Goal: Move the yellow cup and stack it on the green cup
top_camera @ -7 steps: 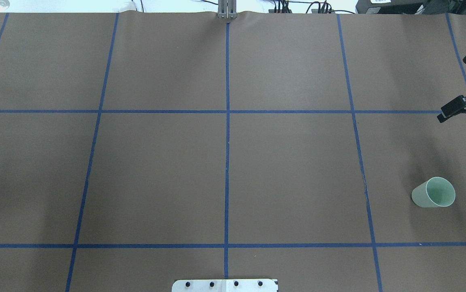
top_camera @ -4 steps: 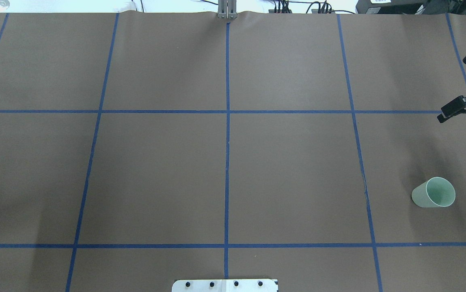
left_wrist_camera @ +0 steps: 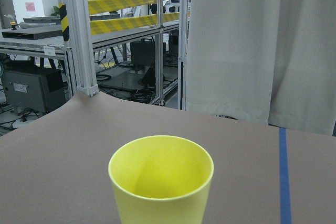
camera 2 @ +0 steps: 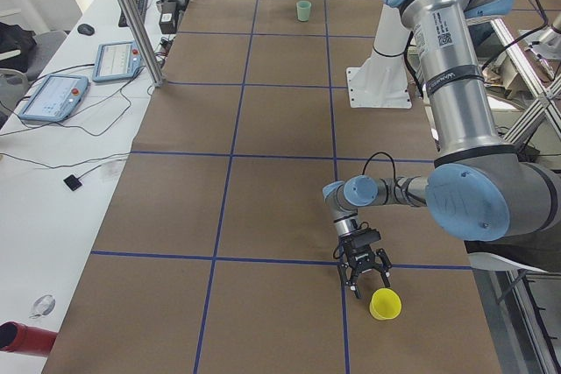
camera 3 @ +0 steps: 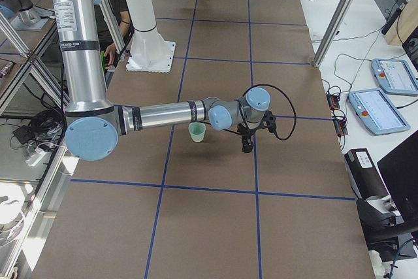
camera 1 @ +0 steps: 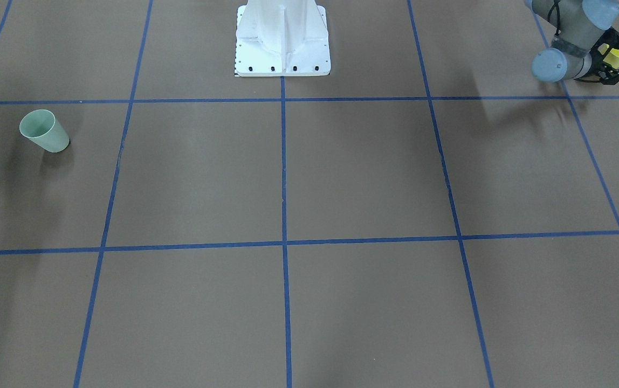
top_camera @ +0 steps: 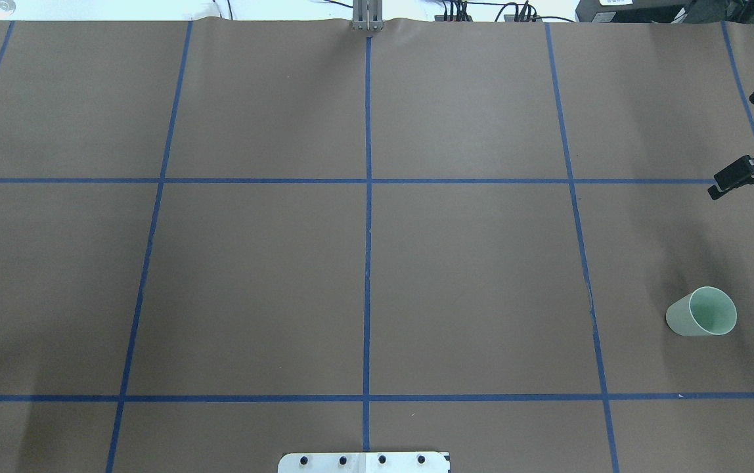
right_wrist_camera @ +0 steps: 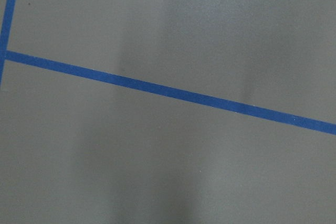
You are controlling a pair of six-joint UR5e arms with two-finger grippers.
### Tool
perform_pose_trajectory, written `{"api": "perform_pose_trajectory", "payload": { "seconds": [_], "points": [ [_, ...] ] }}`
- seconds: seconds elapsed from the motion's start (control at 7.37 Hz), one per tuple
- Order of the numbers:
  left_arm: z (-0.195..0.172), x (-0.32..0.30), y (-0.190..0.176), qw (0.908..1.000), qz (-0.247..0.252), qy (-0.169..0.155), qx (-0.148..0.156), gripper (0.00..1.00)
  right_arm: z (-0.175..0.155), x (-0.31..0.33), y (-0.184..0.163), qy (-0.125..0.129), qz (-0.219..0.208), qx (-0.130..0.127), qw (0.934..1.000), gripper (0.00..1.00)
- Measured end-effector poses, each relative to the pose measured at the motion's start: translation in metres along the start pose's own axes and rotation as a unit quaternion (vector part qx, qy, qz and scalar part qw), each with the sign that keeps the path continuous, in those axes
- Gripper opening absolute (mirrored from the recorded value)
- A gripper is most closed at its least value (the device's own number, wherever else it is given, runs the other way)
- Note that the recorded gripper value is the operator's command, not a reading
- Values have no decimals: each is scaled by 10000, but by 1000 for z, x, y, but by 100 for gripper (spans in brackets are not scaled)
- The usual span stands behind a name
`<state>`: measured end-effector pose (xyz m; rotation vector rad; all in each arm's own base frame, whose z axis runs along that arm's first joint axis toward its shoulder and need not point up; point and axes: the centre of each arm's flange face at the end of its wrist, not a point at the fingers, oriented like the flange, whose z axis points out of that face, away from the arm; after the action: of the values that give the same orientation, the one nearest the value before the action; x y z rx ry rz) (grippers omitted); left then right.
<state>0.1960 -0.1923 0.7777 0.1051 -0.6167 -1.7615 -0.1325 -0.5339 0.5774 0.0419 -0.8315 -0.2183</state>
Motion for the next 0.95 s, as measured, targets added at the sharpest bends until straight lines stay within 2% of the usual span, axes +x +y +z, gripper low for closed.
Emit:
{"api": "perform_pose_trajectory", "payload": {
  "seconds": [0.95],
  "points": [
    [36, -8, 12, 9998, 71, 27, 199, 99, -1, -1, 0, -4, 5, 9, 10000, 100]
  ]
}}
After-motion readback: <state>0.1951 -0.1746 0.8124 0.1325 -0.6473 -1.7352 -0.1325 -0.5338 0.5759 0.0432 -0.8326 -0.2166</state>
